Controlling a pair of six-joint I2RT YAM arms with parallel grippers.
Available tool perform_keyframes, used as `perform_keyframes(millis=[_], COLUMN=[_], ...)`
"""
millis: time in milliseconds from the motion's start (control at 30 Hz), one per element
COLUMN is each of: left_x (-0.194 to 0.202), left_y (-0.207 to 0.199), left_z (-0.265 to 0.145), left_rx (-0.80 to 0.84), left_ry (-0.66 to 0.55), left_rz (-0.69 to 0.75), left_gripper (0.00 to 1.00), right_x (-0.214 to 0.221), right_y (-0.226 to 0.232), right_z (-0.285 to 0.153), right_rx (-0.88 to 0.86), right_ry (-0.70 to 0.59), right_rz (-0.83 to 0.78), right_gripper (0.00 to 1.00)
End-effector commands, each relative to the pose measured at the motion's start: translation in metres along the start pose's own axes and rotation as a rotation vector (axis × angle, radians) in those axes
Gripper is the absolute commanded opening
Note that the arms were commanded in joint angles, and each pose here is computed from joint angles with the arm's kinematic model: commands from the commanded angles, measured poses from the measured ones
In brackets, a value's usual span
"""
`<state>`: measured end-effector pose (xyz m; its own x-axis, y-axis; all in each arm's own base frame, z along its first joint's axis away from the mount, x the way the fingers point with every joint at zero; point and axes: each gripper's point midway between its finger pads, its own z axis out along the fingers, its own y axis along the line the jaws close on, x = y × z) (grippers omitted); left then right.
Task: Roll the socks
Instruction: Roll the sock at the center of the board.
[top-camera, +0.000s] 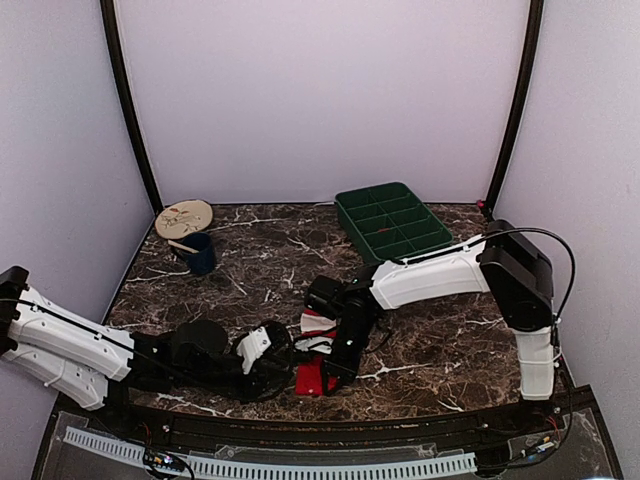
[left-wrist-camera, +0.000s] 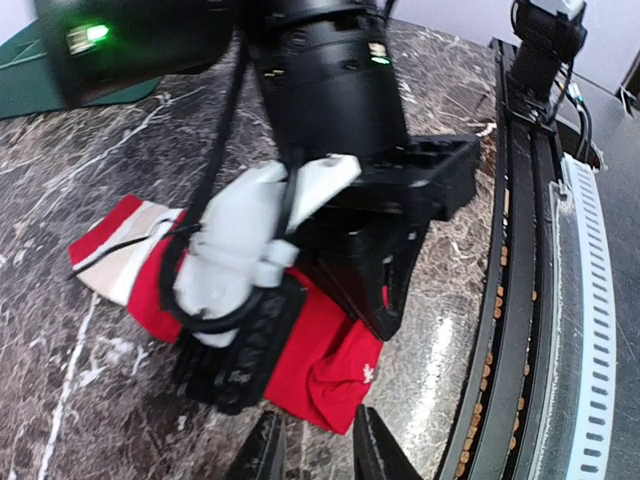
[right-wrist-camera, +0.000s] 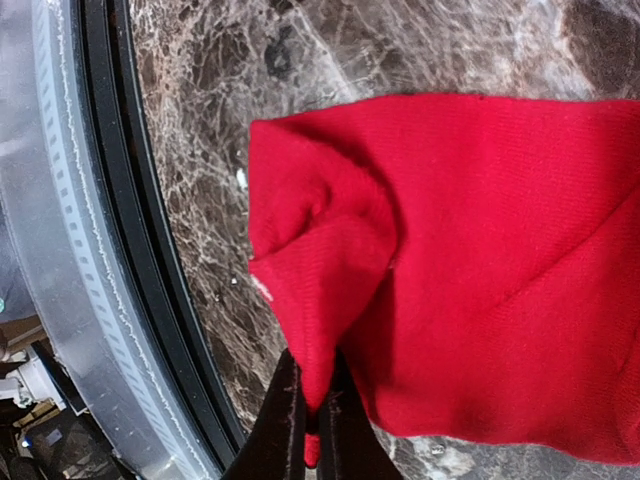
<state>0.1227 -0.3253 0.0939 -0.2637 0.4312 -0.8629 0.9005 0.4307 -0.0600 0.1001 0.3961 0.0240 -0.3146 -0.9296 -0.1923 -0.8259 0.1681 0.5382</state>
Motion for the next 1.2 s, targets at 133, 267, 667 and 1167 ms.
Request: perform_keyframes(millis=[133,267,667,1167], left_x=[-0.008,-0.001,0.018,0.031], left_y=[-0.029,-0.041,-0.038,-0.030], left_z=[0.020,0.029,0.047,0.058], left_rx=[0.064,0.091,0.059,0.019], left_ry=[0.037,0.085,0.182,0.243], left_rz=[0.171,0.228,0.310,0.386], left_gripper=[0.30,0.35,0.39,0.40], right_x=[-0.002,-0.004,-0.006,-0.005], right_y=[0.001,0.001,0.006,0.009], right_z=[-0.004,-0.004,-0.002,-0.001], right_rx=[-0.068,-0.086,-0.125,-0.156], right_ry=[-0.017,-0.020,-0.022,-0.023], right_rz=[0.027,0.029,0.028,0.023], right_gripper=[0.02,0.02,0.03,0.04])
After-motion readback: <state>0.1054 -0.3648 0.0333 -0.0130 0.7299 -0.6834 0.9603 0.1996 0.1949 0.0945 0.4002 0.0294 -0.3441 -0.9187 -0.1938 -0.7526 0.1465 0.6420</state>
